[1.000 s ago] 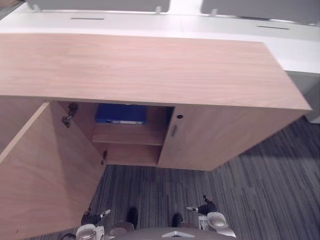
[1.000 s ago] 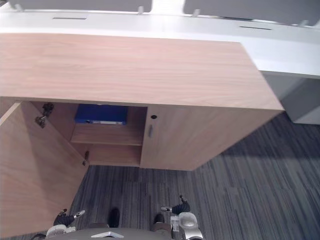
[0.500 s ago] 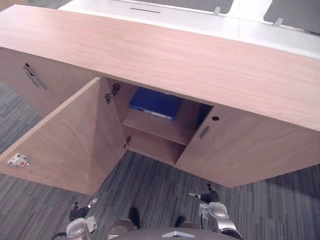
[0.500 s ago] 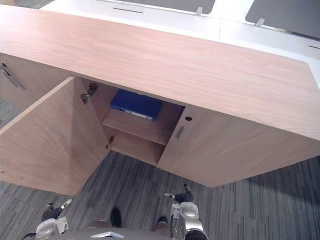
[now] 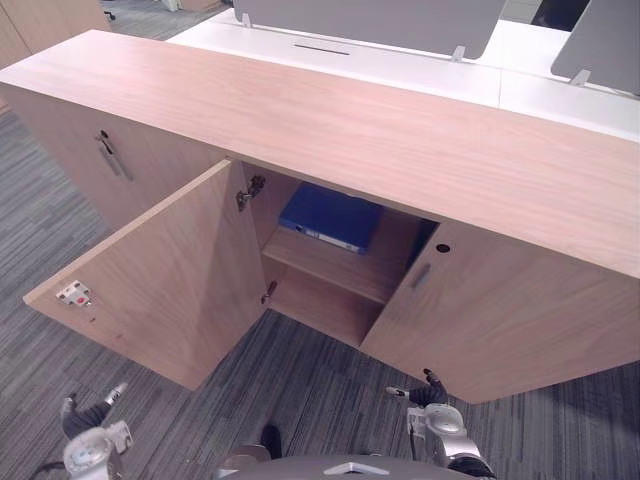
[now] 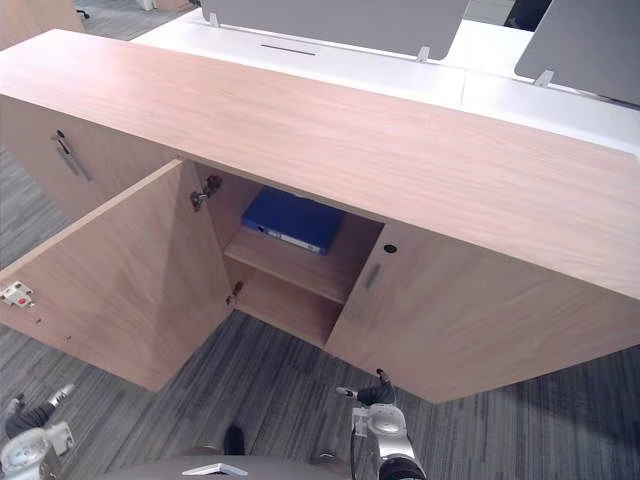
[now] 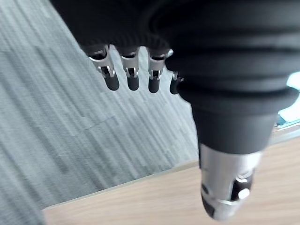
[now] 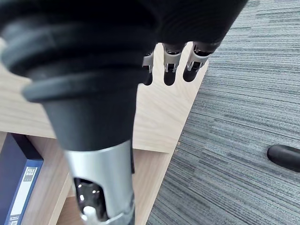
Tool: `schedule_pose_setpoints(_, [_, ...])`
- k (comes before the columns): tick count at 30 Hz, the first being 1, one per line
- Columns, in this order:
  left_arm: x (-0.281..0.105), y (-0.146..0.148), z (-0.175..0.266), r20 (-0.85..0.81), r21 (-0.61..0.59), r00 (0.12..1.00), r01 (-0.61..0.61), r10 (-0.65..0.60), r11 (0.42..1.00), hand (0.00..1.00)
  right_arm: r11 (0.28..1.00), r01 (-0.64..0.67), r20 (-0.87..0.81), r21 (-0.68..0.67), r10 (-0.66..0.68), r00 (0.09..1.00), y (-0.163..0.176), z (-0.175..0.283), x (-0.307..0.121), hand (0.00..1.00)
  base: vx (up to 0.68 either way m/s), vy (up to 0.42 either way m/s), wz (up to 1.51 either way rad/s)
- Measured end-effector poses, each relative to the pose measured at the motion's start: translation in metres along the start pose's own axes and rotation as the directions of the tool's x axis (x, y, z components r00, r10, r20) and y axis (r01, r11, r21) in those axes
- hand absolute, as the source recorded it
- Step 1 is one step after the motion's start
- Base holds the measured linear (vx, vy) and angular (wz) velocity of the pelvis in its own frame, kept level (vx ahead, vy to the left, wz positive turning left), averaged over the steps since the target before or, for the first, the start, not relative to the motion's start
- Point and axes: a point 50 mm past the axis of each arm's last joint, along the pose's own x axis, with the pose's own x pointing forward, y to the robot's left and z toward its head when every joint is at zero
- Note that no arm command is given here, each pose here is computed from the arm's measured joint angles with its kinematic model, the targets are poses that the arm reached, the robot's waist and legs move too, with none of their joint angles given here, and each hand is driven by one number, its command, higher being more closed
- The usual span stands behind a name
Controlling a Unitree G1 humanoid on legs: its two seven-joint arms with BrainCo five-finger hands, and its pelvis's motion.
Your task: Walk over to the cabinet, pick up the folder, carry it to the office cabinet, place the folder inside the office cabinet, then close the office cabinet door
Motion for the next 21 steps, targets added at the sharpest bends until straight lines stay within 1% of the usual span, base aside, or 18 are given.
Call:
schedule_pose_setpoints(3, [0.007, 0.0, 0.024, 0.084, -0.003, 0.996, 0.004, -0.003, 1.0, 0.0, 1.0, 0.007, 0.002, -0.01, -0.007, 1.0, -0.004, 0.0, 0.001, 0.0, 0.0, 0.0, 0.0])
schedule_pose_setpoints(6, [0.012, -0.001, 0.039, 0.128, -0.004, 0.992, 0.008, -0.007, 1.0, 0.0, 1.0, 0.008, 0.002, -0.011, -0.008, 1.0, -0.005, 0.0, 0.001, 0.0, 0.01, -0.006, -0.02])
schedule_pose_setpoints(12, [0.014, -0.009, 0.063, 0.22, 0.041, 0.974, 0.04, -0.048, 0.998, 0.0, 1.0, -0.008, -0.018, -0.028, 0.007, 1.0, -0.001, -0.005, 0.0, 0.0, 0.02, -0.017, -0.05])
schedule_pose_setpoints(16, [0.016, -0.005, 0.07, 0.24, 0.047, 0.97, 0.022, -0.033, 0.999, 0.0, 1.0, -0.007, -0.028, -0.031, 0.006, 1.0, -0.002, -0.008, 0.0, 0.0, 0.01, -0.016, -0.14])
schedule_pose_setpoints(21, [0.017, -0.006, 0.074, 0.255, 0.084, 0.965, 0.038, -0.059, 0.996, 0.0, 0.999, -0.007, -0.029, -0.032, 0.006, 1.0, -0.003, -0.008, 0.0, 0.0, 0.0, 0.0, 0.0])
